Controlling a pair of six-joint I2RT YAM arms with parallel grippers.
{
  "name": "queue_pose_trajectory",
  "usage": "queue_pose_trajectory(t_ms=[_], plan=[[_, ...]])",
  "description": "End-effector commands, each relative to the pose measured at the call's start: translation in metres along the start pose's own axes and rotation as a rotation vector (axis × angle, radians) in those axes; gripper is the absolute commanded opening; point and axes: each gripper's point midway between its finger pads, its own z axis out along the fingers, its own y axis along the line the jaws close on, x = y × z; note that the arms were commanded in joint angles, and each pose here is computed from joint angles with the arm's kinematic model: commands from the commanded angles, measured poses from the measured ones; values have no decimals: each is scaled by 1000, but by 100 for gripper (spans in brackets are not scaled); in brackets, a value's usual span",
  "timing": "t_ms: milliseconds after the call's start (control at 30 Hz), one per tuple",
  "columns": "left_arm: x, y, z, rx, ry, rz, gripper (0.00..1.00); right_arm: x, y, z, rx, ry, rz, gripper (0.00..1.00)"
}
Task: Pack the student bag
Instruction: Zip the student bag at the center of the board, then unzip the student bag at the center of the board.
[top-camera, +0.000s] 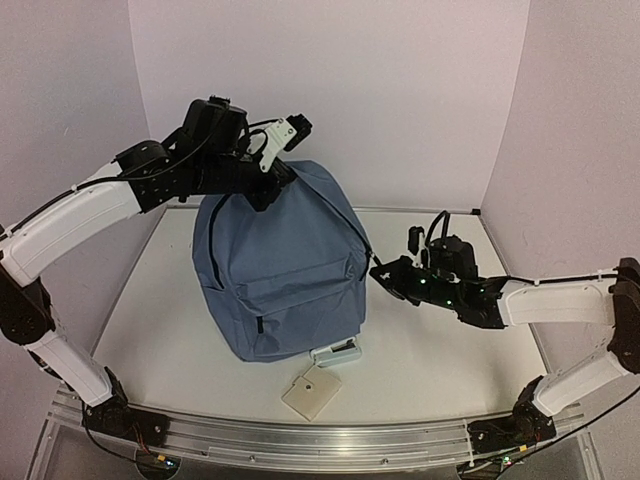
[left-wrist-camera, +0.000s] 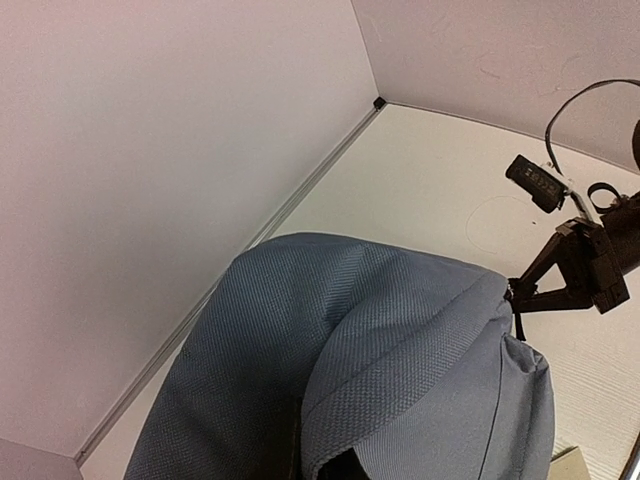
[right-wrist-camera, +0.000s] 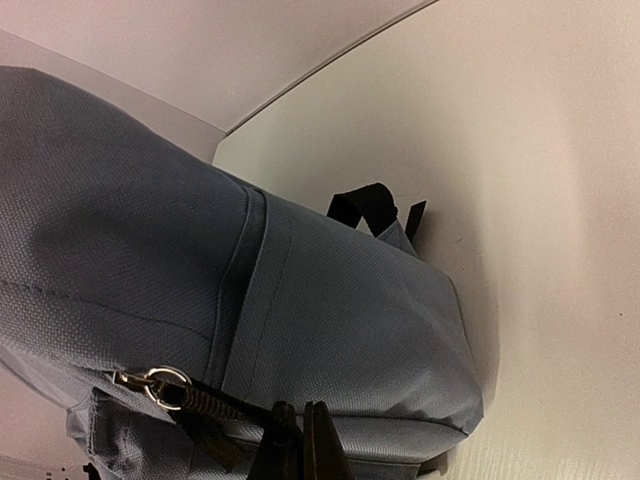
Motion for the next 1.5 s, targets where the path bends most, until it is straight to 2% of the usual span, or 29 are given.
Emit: queue_pose_trajectory(t_ms=[0, 100, 133, 200, 267, 367, 467, 600, 933, 1133, 1467], plan=[[-57, 49, -42, -124, -186, -124, 0, 8, -6, -17, 60, 49, -114, 15], [-43, 39, -40, -79, -162, -176, 1, 8, 32, -34, -2, 21, -213, 41], [-39, 35, -41, -62, -156, -191, 3, 11, 44, -39, -22, 15, -242, 46], [-34, 29, -43, -31, -144, -223, 13, 21, 65, -47, -60, 19, -287, 52], [-28, 25, -46, -12, -118, -251, 22, 36, 85, -53, -105, 34, -326, 54], [-19, 21, -53, 8, -85, -296, 41, 59, 109, -57, -164, 62, -357, 55], [-10, 20, -64, 11, -61, -330, 66, 84, 130, -54, -217, 93, -367, 53], [-1, 22, -81, -3, -39, -380, 82, 118, 158, -44, -247, 122, -394, 46], [52, 40, -126, -171, 71, -499, 98, 167, 190, -2, -276, 173, -325, 37], [89, 47, -154, -267, 113, -579, 100, 168, 189, 20, -223, 131, -310, 33], [126, 4, -141, -103, 183, -645, 98, 170, 173, 53, -60, 54, -383, 31]])
